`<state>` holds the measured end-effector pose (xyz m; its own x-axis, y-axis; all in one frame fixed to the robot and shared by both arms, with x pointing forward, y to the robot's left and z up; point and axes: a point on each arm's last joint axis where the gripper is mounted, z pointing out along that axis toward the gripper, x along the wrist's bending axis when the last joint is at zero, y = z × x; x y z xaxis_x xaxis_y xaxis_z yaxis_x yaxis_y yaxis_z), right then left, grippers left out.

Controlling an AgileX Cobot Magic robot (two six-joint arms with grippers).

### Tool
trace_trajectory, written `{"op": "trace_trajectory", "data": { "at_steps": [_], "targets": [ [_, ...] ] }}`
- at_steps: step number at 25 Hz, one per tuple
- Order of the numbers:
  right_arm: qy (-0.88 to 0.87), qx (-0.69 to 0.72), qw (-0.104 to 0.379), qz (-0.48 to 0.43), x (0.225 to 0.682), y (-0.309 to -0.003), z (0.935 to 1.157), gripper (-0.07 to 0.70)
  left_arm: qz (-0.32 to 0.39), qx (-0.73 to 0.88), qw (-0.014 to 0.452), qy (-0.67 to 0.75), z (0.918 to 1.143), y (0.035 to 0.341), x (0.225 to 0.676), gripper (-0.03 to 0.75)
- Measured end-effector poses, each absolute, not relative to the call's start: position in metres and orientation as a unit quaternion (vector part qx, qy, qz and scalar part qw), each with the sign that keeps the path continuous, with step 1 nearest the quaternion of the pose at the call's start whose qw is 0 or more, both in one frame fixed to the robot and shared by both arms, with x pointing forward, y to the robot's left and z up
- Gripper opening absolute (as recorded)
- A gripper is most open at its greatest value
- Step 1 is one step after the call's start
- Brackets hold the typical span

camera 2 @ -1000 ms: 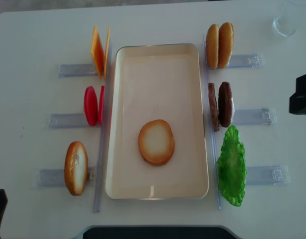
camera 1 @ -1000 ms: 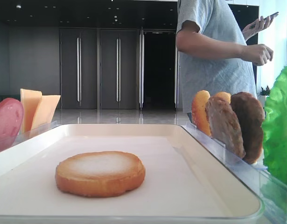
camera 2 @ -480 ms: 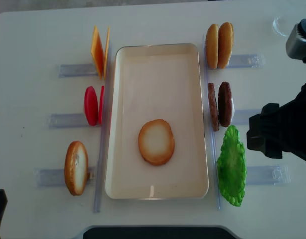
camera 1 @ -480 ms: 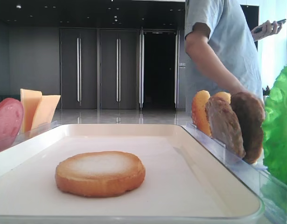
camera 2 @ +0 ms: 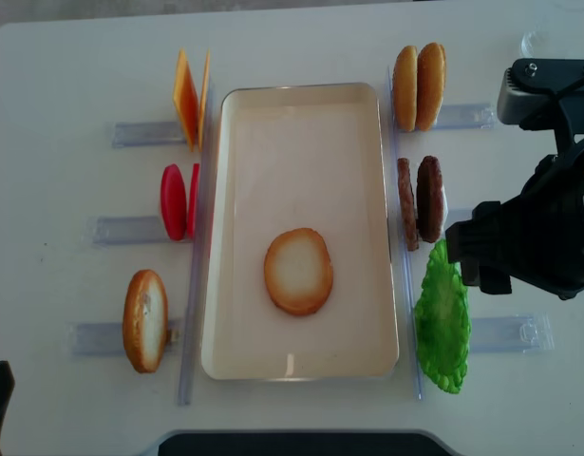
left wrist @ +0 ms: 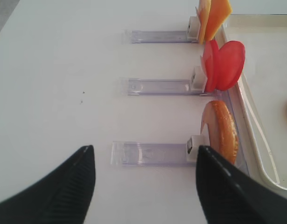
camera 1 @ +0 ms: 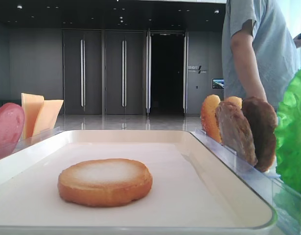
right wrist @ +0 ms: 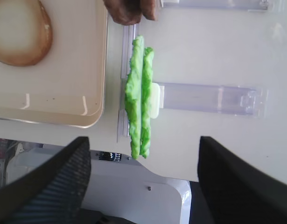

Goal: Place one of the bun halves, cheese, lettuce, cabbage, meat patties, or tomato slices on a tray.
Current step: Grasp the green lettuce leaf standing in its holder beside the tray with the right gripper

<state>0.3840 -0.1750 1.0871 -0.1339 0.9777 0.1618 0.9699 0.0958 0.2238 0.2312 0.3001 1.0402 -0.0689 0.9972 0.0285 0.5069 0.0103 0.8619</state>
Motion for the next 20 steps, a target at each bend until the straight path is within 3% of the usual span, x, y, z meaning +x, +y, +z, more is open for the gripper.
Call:
{"op": "trace_trajectory", "data": {
  "at_steps": [20],
  "targets": [
    [0.769, 0.635, -0.012, 0.069, 0.402, -0.156, 1.057, 0.465, 0.372, 0.597, 0.33, 0.63, 1.04, 0.3, 0.231, 0.515]
  ]
}}
